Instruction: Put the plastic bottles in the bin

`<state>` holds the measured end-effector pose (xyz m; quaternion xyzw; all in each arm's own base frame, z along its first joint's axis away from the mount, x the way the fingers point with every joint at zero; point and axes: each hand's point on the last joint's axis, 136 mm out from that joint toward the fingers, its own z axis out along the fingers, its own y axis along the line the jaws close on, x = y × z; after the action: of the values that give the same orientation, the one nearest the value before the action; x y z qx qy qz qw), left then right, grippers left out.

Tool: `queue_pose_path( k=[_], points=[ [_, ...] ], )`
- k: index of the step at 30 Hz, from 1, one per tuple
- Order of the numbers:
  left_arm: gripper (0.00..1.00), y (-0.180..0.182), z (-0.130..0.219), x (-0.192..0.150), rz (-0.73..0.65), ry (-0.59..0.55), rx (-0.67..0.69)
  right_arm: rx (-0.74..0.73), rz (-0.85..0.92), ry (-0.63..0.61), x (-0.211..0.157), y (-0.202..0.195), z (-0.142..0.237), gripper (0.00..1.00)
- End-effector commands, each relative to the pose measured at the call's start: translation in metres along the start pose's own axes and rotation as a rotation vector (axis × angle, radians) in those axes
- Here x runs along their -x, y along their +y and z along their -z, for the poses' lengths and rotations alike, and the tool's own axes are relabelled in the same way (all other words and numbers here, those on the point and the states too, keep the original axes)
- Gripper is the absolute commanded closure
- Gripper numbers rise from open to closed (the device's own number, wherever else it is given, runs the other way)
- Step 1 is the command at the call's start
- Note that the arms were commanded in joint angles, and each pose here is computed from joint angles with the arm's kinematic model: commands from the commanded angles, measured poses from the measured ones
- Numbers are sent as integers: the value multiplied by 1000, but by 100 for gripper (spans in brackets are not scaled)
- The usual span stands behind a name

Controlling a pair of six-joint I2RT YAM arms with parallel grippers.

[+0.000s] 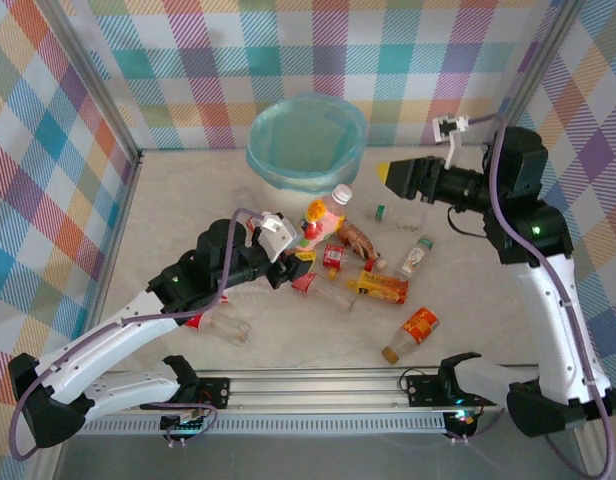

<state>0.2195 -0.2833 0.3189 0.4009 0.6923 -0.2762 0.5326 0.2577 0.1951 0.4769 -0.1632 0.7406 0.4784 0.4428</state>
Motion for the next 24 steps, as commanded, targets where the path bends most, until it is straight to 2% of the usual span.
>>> queue_pose_path(
  k=[1,11,24],
  points=[
    [55,-6,2,39,139,-125,-65,109,75,-6,15,27,-9,36],
    [55,-13,0,55,193,-176,-121,250,151,110,-8,60,-30,39],
    [54,-22,2,52,189,-172,-174,257,167,198,-32,65,-44,42]
  ],
)
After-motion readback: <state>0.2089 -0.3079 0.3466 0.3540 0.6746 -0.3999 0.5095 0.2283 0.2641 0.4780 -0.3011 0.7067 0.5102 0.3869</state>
